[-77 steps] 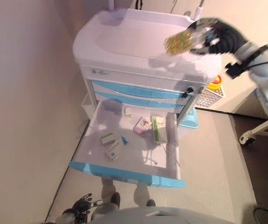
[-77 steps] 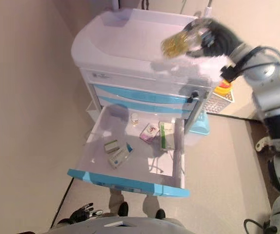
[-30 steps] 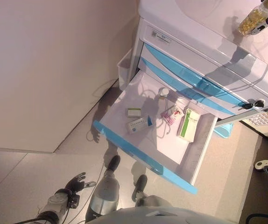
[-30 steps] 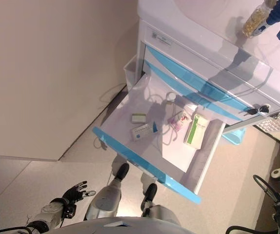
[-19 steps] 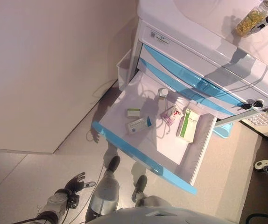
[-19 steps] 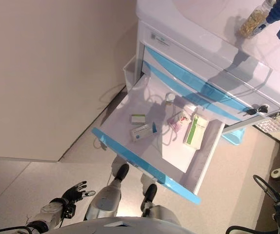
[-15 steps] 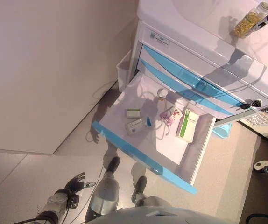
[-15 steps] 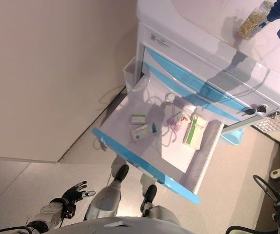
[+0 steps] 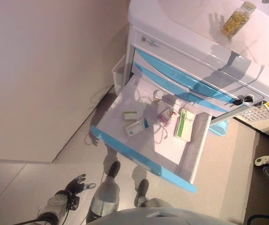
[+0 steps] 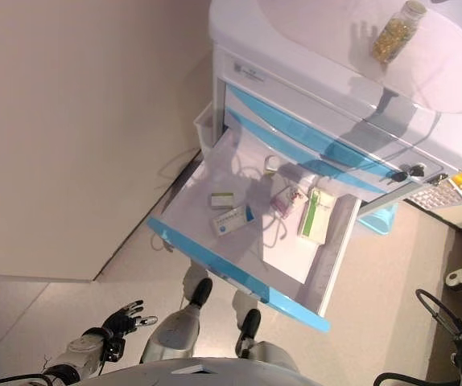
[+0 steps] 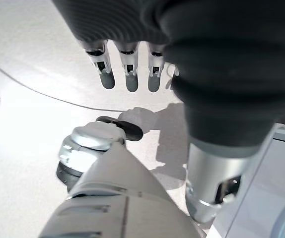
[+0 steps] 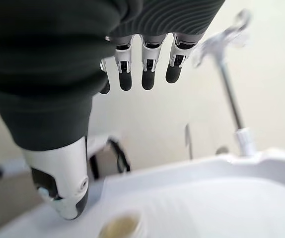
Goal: Open the drawer and pick up the medicine
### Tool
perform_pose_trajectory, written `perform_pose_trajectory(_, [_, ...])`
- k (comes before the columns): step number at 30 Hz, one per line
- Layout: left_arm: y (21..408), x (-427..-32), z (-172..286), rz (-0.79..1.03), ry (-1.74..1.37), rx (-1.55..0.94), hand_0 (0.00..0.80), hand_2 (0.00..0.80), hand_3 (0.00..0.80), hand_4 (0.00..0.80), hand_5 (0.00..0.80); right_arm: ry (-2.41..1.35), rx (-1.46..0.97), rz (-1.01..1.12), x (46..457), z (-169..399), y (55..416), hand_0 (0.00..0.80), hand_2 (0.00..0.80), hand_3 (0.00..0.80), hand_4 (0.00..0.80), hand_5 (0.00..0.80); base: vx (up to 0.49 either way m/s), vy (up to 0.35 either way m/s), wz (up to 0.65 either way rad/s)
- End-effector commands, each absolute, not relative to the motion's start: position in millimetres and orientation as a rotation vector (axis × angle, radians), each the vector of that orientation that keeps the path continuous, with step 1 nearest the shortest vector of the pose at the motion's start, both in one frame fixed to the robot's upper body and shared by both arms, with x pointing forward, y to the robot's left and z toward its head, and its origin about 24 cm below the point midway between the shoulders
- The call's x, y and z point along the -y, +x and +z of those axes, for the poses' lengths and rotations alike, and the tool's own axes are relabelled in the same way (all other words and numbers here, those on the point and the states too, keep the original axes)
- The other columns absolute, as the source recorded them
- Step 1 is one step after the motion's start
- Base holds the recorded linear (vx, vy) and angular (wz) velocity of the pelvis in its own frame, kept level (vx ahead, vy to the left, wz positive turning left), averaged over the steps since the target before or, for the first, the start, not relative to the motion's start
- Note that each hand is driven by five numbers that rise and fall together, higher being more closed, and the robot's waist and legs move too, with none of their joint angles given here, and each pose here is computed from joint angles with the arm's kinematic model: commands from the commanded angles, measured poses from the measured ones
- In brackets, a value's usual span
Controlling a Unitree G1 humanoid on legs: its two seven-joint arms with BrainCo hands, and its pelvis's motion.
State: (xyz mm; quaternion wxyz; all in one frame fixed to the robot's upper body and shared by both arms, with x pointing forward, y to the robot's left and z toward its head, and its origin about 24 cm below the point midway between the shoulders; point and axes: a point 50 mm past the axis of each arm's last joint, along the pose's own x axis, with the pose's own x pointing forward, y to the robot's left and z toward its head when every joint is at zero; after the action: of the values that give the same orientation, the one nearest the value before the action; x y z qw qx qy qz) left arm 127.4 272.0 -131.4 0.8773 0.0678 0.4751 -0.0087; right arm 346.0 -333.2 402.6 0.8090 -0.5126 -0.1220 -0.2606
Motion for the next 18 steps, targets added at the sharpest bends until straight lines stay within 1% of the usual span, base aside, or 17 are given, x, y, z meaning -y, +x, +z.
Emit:
perform_pose_trajectory(1, [98, -276, -140, -0.074, 0.194, -1.097, 0.0, 0.0, 0.0, 0.0, 0.0, -1.012, 0.358, -0.628, 352, 411, 326, 0.0, 0.0, 0.0, 0.0, 0.0, -0.026, -0.004, -0.22])
perform_pose_trajectory(6, [94, -271, -143, -0.119, 0.214, -1.147, 0.0, 0.0, 0.0, 0.0, 0.0, -0.84, 0.498, -0.539, 345, 390, 329, 0.0, 0.0, 0.0, 0.0, 0.0, -0.018, -0.013, -0.24])
perform_pose_trajectory(12, [96, -259, -148, -0.179, 0.214, -1.175, 0.0, 0.0, 0.0, 0.0, 0.0, -0.55, 0.622, -0.376, 324, 341, 329, 0.0, 0.0, 0.0, 0.0, 0.0, -0.03, -0.022, -0.34])
perform_pose_trajectory(15, [98, -253, -150, -0.221, 0.238, -1.182, 0.0, 0.0, 0.0, 0.0, 0.0, -0.396, 0.695, -0.326, 305, 325, 322, 0.0, 0.0, 0.0, 0.0, 0.0, -0.054, -0.047, -0.38])
perform_pose_trajectory(18, [106, -250, -149, -0.214, 0.22, -1.163, 0.0, 0.0, 0.0, 0.0, 0.0, -0.322, 0.74, -0.273, 284, 305, 313, 0.0, 0.0, 0.0, 0.0, 0.0, -0.03, -0.024, -0.27])
